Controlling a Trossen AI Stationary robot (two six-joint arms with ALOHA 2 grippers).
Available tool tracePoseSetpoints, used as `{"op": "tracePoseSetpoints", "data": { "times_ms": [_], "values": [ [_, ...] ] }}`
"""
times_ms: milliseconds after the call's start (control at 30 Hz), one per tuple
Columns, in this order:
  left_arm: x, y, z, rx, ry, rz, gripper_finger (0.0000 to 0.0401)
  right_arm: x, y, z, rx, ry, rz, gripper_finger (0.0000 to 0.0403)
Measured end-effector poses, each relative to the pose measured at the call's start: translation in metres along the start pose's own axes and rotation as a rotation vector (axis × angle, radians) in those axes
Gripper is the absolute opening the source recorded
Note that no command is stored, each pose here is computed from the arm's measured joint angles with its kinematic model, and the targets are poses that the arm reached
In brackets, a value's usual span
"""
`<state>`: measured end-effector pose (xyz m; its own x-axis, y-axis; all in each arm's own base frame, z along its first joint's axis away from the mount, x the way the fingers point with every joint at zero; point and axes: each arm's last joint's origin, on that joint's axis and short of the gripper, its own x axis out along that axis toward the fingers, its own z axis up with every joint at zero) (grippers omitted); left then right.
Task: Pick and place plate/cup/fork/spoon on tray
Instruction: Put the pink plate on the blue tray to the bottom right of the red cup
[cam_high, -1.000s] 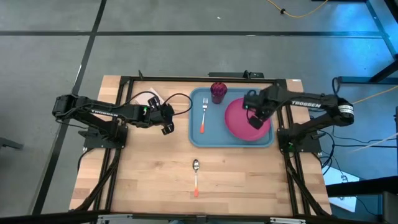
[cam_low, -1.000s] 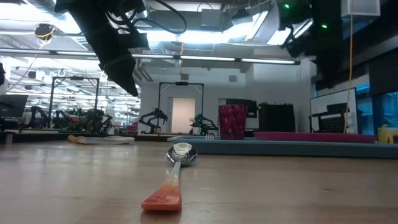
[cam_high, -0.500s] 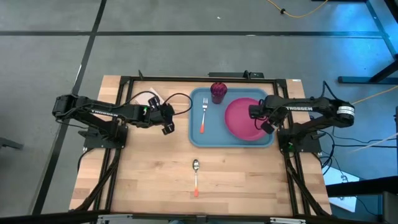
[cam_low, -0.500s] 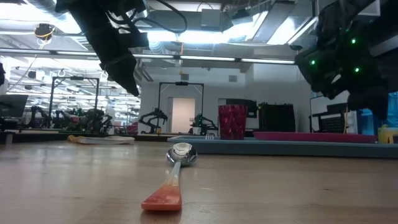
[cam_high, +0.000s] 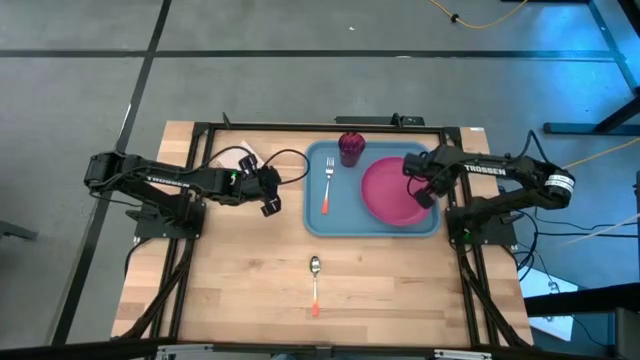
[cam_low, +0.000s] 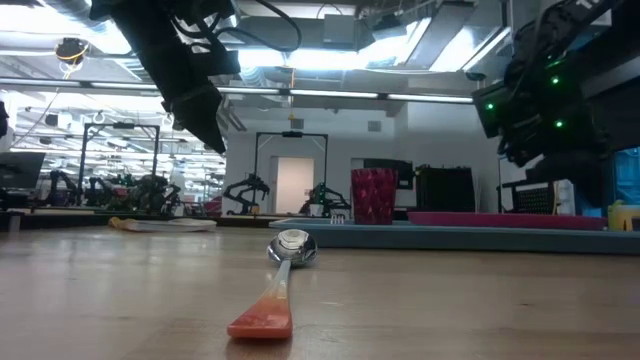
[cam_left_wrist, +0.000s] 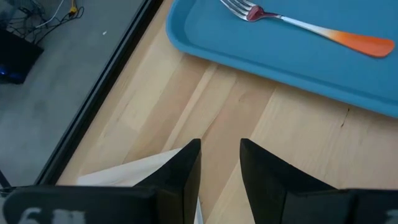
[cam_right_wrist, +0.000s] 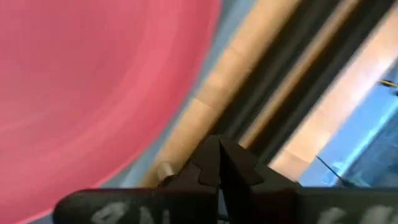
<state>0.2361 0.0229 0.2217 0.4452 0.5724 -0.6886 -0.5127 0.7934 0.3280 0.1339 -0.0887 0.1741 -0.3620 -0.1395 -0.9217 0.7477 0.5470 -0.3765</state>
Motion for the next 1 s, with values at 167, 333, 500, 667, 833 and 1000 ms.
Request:
{"op": "tracePoseSetpoints", "data": {
  "times_ms": [167,333,500,667,833,1000],
  "values": [
    [0.0,0.0,0.0,0.0,0.0,0.0,0.0104,0.0013,0.0013,0.0062,-0.023,-0.018,0.085,0.0004],
    [-0.0001,-0.0003,-0.0001,0.0,0.001,-0.007,0.0104,0.0025,-0.0021,0.0076,-0.003,-0.025,0.058,0.0003],
    [-0.0001,-0.0004,-0.0001,0.0,0.001,-0.007,0.0104,0.005,-0.0018,0.0066,-0.005,-0.014,0.07,0.0002],
    [-0.0001,-0.0004,-0.0001,0.001,0.002,-0.009,0.0104,0.0051,-0.0016,0.0067,-0.005,-0.015,0.071,0.0002],
    [-0.0001,-0.0004,-0.0001,0.0,0.002,-0.009,0.0104,0.0074,-0.0011,0.0054,-0.005,-0.004,0.079,0.0001],
    [-0.0001,-0.0005,-0.0001,-0.001,0.002,-0.012,0.0104,0.0074,-0.0005,0.0059,-0.013,-0.008,0.09,0.0001]
  ]
}}
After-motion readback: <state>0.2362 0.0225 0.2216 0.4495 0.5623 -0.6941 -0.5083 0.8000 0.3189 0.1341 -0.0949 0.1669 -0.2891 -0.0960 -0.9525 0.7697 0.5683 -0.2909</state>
